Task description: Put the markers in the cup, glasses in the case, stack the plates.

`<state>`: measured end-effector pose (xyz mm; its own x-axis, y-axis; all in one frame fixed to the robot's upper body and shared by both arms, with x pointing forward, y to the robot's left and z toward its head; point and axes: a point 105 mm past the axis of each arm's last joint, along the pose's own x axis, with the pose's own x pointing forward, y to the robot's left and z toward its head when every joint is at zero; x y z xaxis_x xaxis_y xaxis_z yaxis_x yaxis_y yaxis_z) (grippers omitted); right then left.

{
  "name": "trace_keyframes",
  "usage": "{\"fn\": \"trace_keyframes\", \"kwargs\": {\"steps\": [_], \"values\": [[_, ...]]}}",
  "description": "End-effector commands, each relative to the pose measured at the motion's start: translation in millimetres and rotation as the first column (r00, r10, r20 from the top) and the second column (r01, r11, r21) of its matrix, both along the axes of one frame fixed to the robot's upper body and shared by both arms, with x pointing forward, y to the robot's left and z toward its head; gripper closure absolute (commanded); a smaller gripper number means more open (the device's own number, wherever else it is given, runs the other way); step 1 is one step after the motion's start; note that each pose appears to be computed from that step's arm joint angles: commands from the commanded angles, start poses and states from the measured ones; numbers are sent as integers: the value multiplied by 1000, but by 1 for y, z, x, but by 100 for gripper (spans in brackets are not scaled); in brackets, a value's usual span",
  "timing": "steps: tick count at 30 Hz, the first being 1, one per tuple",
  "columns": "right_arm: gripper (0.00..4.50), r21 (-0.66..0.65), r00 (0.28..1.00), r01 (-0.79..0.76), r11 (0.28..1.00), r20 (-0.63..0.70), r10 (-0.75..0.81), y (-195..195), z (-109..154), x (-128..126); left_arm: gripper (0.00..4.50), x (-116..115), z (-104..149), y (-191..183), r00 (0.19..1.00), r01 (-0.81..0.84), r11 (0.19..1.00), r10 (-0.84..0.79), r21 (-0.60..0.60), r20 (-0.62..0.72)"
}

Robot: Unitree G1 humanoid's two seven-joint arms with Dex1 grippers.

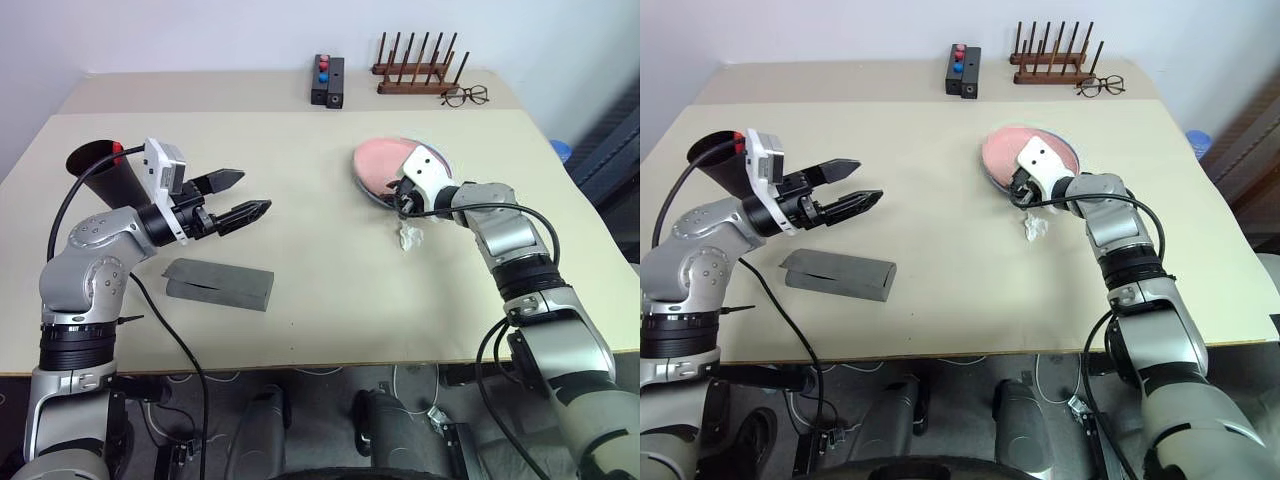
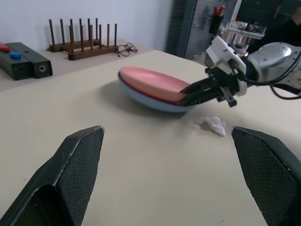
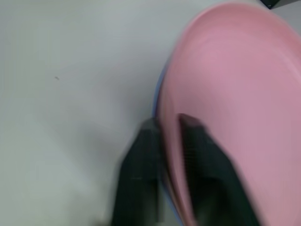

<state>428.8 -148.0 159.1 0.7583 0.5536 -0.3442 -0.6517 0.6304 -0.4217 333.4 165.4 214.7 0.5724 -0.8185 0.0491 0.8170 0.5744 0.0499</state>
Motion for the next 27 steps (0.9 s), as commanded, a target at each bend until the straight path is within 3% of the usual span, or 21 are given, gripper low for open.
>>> {"fn": "trace_keyframes", "kwargs": {"steps": [1,5,10,14,17,21,27], "values": [[202,90,997,7,996,82,-15,2,37,5,0,-4,16,-4,998,40,999,-39,-8,52],[5,152,995,21,988,88,-35,-5,53,2,0,-6,16,-6,996,77,997,-77,-5,44],[5,356,998,30,934,32,-45,-22,86,-18,0,-24,17,-3,981,195,981,-195,-5,-4],[5,319,990,-36,947,-120,78,-18,63,-62,0,-36,12,-1,963,265,964,-264,26,-46],[5,263,978,-9,965,-198,63,-20,40,-76,0,-43,4,-2,945,317,947,-312,50,-98],[5,139,950,79,987,-311,-32,-32,16,-84,0,-43,2,-3,943,328,941,-321,81,-89],[5,160,940,165,973,-325,-105,-27,2,-65,0,-41,3,-4,945,327,937,-321,125,-65]]}}
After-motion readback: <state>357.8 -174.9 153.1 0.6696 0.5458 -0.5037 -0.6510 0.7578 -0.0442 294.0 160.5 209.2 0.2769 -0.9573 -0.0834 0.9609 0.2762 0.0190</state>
